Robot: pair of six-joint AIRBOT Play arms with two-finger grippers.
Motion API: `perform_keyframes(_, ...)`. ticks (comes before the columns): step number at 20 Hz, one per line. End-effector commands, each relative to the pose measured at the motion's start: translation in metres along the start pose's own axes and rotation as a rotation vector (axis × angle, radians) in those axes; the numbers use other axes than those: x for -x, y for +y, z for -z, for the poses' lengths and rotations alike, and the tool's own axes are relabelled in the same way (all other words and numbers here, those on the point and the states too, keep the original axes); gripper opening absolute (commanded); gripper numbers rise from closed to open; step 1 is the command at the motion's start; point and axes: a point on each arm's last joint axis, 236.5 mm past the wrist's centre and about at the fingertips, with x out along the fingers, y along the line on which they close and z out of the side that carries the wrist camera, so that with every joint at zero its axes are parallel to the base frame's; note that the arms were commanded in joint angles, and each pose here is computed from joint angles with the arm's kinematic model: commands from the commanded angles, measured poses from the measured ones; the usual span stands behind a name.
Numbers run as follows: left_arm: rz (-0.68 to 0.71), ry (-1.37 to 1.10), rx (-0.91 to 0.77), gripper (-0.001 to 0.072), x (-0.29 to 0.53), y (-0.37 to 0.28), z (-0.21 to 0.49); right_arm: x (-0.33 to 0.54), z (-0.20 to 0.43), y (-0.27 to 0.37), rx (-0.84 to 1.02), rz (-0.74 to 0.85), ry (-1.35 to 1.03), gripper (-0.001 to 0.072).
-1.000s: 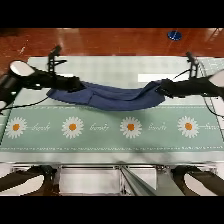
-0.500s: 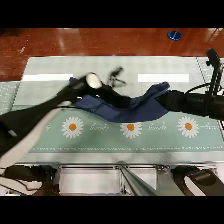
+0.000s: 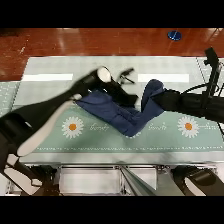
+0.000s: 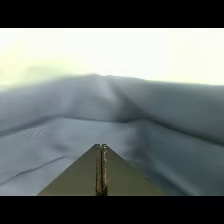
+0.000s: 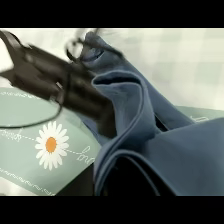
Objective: Fold the shirts.
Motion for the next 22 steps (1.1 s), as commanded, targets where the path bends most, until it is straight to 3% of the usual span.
perform_keyframes(1, -0.024, -0.106, 0.101, 0.0022, 0.087, 0.049, -0.027, -0.01, -0.004, 0.012, -0.002, -0.048, 0.027, 0.0023)
perform_keyframes(5, -0.16, -0.392, 0.197, 0.0023, 0.24, 0.112, -0.033, -0.043, -0.026, 0.033, 0.028, -0.139, 0.084, 0.0023)
perform_keyframes(10, -0.354, -0.71, 0.255, 0.0023, 0.379, 0.142, 0.053, -0.108, -0.05, 0.057, 0.051, -0.212, 0.153, 0.0023)
perform_keyframes(15, -0.412, -0.791, 0.27, 0.0023, 0.364, 0.119, 0.135, -0.199, -0.044, 0.094, 0.091, -0.251, 0.199, 0.0023)
perform_keyframes(22, -0.335, -0.669, 0.182, 0.0023, 0.302, 0.095, 0.141, -0.293, -0.016, 0.1, 0.04, -0.262, 0.284, 0.0024)
